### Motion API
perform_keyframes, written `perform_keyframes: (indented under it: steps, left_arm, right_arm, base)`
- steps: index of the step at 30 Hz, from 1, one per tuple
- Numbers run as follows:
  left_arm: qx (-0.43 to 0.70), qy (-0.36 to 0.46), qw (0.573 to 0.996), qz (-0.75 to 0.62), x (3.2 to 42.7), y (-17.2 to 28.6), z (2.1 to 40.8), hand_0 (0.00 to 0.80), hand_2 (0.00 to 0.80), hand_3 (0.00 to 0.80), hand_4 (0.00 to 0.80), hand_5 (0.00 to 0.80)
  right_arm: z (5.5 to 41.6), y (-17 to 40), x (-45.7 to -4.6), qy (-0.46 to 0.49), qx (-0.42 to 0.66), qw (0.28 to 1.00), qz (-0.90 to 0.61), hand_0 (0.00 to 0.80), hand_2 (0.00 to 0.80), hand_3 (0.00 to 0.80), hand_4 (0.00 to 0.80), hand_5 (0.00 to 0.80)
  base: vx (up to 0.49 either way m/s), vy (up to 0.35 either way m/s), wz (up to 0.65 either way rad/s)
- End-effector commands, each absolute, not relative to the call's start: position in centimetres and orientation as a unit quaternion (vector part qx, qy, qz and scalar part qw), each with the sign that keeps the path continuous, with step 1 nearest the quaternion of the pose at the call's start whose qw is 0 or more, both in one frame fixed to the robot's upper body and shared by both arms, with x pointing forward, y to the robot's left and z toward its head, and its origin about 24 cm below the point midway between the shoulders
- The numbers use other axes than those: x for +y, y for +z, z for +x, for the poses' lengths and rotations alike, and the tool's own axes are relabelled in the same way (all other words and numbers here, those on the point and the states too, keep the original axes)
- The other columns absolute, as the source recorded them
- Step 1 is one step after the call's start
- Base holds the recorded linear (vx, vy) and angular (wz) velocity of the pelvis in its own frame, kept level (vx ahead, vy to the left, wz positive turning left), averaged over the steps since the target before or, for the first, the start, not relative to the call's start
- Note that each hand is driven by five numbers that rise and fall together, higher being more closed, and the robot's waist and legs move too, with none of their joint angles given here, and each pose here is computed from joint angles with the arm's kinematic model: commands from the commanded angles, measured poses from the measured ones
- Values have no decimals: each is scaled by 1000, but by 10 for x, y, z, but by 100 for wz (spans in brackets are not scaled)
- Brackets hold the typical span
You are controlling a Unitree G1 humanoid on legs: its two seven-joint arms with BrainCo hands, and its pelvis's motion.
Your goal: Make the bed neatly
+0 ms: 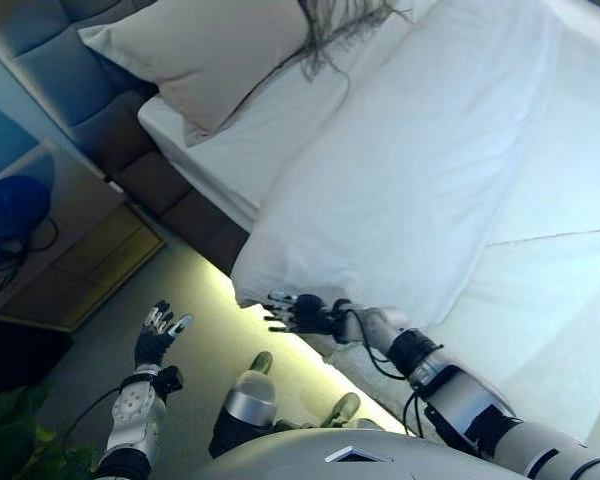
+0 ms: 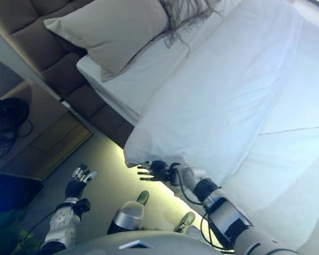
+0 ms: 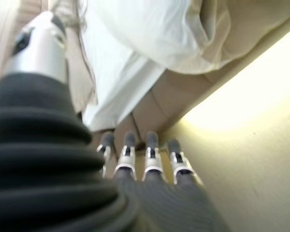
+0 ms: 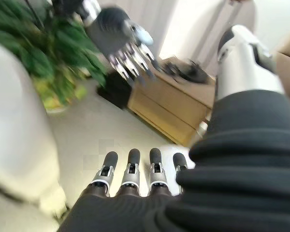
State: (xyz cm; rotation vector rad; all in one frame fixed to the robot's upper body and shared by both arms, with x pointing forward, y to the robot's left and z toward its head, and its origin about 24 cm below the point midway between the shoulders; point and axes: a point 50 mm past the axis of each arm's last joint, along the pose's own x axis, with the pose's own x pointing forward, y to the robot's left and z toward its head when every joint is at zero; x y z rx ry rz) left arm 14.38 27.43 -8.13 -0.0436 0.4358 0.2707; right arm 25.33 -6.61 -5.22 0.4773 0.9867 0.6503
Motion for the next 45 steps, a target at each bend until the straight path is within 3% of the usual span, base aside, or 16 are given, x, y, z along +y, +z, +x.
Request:
perform_keyframes:
  steps: [1,20,35,38,45]
  left_arm:
    - [220,121,968,-1,285,-80,147,0,0,0,0,0]
    - [320,113,941,-5,273,-109,139,0,0,0,0,0]
    - [427,79,901,6,255,-138,115,0,0,0,0,0]
    - [436,96,895,-20,255,-141,111,0,0,0,0,0]
    - [432,67,897,-65,223,-148,119,0,0,0,0,0]
  right_arm:
    - [268,-32,-73,327,392,825,244,0,0,0,0,0]
    - [261,-58,-164,139,341,873,320,0,0,0,0,0]
    - [218,-93,-230,-42,342,864,367,0,0,0,0,0]
    - [195,-111,-230,-99,346,843,400,0,0,0,0,0]
    - [101,-161,-221,-280,442,739,424,0,0,0,0,0]
  base:
    - [26,-79,-20]
    - [4,-80,-14]
    - [36,-13,-5]
    - [13,-14,-3]
    - [3,-3,-1]
